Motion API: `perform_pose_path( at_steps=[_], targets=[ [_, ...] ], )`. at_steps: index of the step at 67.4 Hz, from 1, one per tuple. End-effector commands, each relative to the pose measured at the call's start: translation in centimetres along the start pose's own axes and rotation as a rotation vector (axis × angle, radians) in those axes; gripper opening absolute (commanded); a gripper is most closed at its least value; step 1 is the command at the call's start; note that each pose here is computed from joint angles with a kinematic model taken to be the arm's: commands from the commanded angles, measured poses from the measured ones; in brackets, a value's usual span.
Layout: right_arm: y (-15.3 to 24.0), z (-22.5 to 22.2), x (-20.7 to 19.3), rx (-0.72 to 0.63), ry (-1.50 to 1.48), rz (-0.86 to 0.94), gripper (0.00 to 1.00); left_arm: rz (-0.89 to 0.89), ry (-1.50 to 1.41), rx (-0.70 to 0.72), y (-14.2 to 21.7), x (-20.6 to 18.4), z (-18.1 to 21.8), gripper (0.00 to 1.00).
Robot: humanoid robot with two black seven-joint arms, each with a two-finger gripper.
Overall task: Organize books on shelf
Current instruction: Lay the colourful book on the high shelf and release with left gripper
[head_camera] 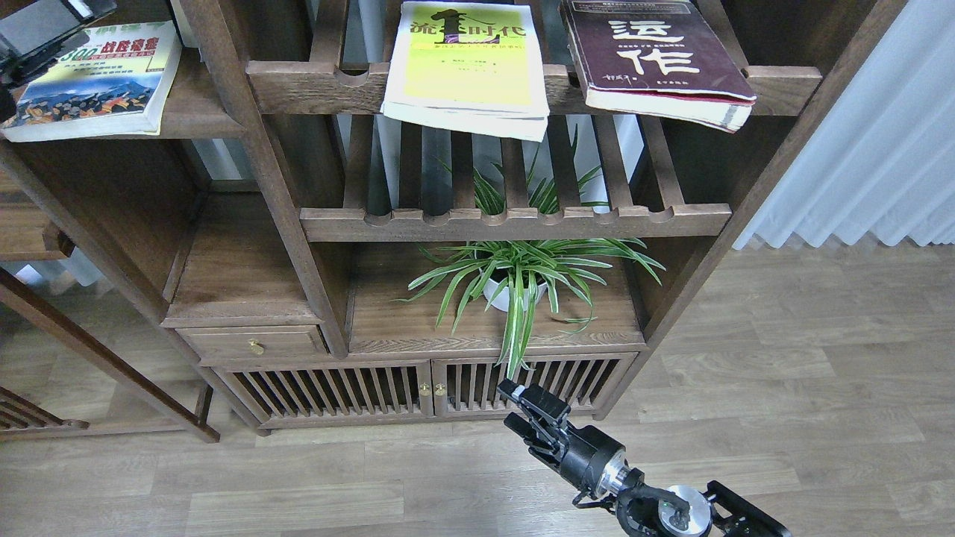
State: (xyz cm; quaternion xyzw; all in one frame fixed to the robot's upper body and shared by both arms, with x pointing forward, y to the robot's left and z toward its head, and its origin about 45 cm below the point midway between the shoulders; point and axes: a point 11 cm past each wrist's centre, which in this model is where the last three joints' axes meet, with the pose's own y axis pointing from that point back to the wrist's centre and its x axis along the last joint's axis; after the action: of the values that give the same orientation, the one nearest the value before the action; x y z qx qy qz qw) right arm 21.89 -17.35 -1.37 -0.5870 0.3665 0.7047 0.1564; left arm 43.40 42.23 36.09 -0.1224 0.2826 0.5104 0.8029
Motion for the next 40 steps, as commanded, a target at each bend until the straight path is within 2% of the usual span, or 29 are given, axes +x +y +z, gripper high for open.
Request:
perform_pose_path(
  at_steps=[1, 14, 40],
  targets=[
    [0.0, 0.0, 0.0, 0.000, 0.000, 0.000, 0.89, 0.041, -0.016, -0.005, 2.2, 1.1, 0.7, 0.98],
    [0.0, 0.1, 0.0, -0.003, 0.002, 0.000, 0.89, 0.163, -0.040, -0.022, 6.6, 4.3, 1.3, 0.98],
    [0.1, 0.1, 0.1, -0.003, 0.000, 0.002, 0.90, 0.328, -0.027, -0.029, 12.7, 8.1, 1.1, 0.98]
  ],
)
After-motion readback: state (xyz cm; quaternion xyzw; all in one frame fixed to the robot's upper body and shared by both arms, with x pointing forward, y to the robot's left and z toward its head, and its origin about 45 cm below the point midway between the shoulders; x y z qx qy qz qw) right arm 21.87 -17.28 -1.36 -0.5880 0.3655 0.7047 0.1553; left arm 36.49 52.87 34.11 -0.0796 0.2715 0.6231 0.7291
